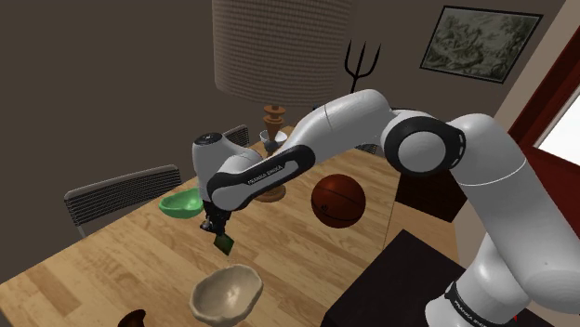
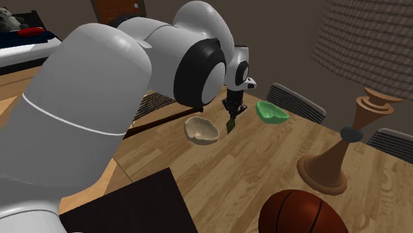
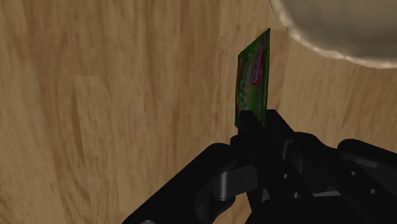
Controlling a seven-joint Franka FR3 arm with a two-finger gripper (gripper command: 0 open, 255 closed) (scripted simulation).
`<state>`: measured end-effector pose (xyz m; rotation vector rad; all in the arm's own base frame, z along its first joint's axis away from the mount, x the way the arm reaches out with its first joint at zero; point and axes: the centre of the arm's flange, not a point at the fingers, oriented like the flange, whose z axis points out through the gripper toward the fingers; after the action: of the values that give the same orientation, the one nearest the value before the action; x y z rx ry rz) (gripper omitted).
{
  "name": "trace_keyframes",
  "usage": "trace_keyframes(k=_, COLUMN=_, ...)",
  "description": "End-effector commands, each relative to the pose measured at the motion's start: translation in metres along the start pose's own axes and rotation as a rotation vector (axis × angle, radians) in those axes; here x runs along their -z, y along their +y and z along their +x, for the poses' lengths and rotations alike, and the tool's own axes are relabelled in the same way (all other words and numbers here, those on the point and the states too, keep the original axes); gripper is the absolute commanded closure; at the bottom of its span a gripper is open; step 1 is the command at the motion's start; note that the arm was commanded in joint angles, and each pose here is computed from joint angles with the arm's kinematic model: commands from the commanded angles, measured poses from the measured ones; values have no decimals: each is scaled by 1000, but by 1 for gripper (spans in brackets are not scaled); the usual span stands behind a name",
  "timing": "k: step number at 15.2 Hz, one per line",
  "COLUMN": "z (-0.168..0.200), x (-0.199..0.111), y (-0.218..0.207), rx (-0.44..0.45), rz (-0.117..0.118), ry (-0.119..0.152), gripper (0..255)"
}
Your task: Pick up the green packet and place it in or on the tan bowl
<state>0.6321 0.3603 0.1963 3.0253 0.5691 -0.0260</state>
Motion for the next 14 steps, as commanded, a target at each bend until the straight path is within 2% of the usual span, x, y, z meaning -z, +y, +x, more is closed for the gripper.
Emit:
trace_keyframes(k=1, z=0, x=10, y=1, rx=0, rz=0, ry=0, gripper=255)
trace_keyframes(k=14, z=-2, x=79, y=5, rx=0, rz=0, ry=0, gripper=255)
